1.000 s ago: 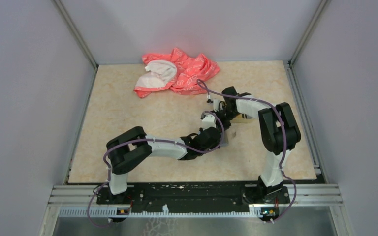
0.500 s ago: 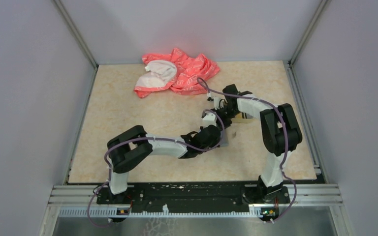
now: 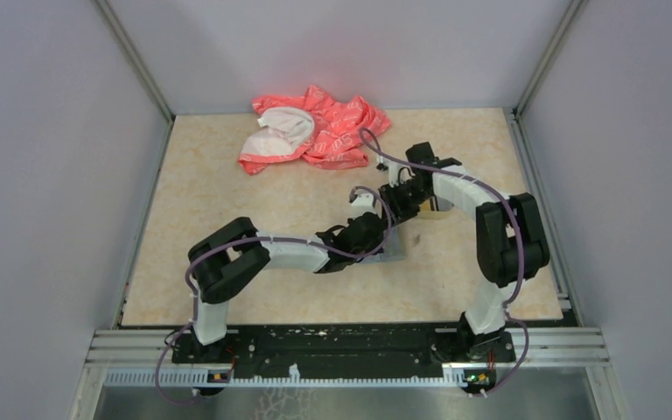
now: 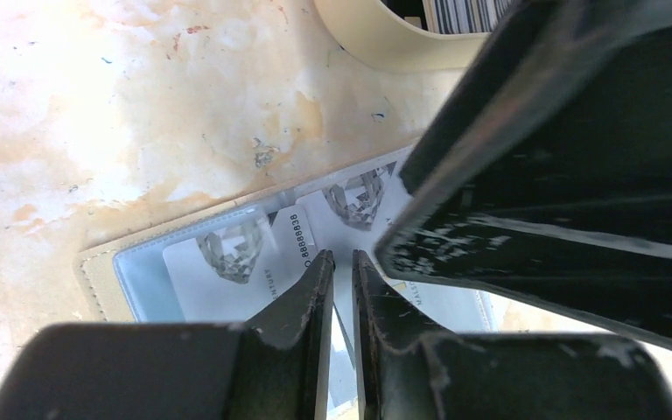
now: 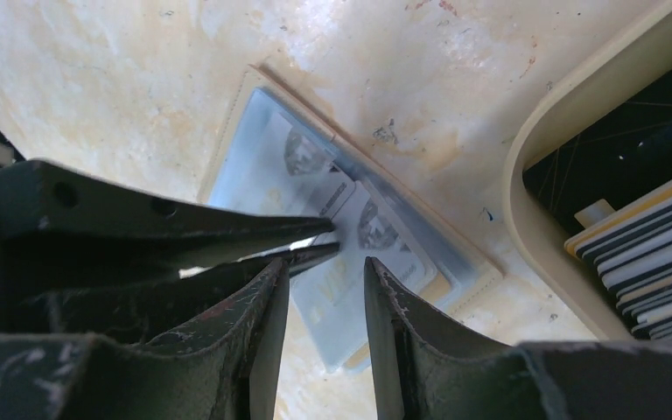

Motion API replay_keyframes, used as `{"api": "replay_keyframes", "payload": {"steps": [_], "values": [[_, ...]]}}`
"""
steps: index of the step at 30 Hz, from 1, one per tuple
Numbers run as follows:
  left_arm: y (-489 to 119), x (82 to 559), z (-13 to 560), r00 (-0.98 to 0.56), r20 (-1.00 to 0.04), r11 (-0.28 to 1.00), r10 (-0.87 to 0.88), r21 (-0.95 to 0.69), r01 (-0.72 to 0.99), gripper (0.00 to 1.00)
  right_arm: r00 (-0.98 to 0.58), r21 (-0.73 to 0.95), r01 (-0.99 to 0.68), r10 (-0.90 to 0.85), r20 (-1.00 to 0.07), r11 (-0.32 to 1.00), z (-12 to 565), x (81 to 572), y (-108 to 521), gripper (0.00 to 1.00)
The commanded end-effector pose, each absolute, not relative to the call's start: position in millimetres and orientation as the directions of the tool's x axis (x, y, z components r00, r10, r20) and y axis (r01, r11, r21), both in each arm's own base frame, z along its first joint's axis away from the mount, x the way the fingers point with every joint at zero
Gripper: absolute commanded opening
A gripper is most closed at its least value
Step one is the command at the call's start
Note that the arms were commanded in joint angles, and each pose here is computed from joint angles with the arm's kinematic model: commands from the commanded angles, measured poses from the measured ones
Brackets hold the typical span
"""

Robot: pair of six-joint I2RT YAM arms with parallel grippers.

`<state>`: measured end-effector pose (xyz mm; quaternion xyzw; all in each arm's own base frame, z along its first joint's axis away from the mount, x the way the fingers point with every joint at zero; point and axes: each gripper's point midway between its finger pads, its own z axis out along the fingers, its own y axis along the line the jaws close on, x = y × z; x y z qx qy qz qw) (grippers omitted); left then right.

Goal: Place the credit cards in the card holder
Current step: Insert the credit card into the card holder.

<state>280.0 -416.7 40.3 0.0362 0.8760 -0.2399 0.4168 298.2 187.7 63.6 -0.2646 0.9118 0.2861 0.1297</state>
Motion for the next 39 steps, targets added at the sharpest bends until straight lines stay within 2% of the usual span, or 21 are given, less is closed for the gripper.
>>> {"api": "replay_keyframes", "payload": {"steps": [1,7,13,17,20,22,24,26,27,39], "values": [[-404,286,35,-0.647,-0.752,0.906,-0.127,-0.353,0.233,0.2,-0.782,0.446,-0.605,-0.388,-0.488,0.66,101,303,188,0.38],[-393,285,46,-0.63,-0.763,0.904,-0.141,-0.358,0.231,0.2,-0.734,0.43,-0.65,-0.374,-0.567,0.626,123,302,187,0.38],[-399,276,90,-0.582,-0.799,0.836,-0.148,-0.416,0.358,0.21,-0.642,0.401,-0.737,-0.378,-0.667,0.544,149,295,193,0.38],[-387,260,117,-0.536,-0.834,0.783,-0.133,-0.42,0.459,0.22,-0.474,0.319,-0.859,-0.386,-0.791,0.401,175,278,201,0.38],[-363,247,135,-0.469,-0.871,0.755,-0.144,-0.403,0.517,0.23,-0.264,0.167,-0.946,-0.359,-0.895,0.279,197,260,205,0.38],[-346,237,146,-0.415,-0.897,0.736,-0.155,-0.385,0.557,0.36,-0.083,0.023,-0.984,-0.333,-0.939,0.178,205,243,208,0.38],[-333,228,158,-0.362,-0.916,0.708,-0.173,-0.371,0.601,0.58,0.092,-0.128,-0.987,-0.315,-0.945,0.096,202,229,207,0.43],[-323,216,165,-0.34,-0.922,0.671,-0.184,-0.37,0.642,0.9,0.168,-0.192,-0.98,-0.306,-0.937,0.048,194,219,206,0.47],[-318,211,164,-0.338,-0.922,0.659,-0.188,-0.373,0.653,0.97,0.184,-0.203,-0.979,-0.3,-0.936,0.033,192,216,206,0.49],[-297,172,128,-0.47,-0.833,0.532,-0.291,-0.55,0.644,0.98,0.188,-0.15,-0.981,-0.395,-0.899,-0.125,141,204,199,0.5]]}}
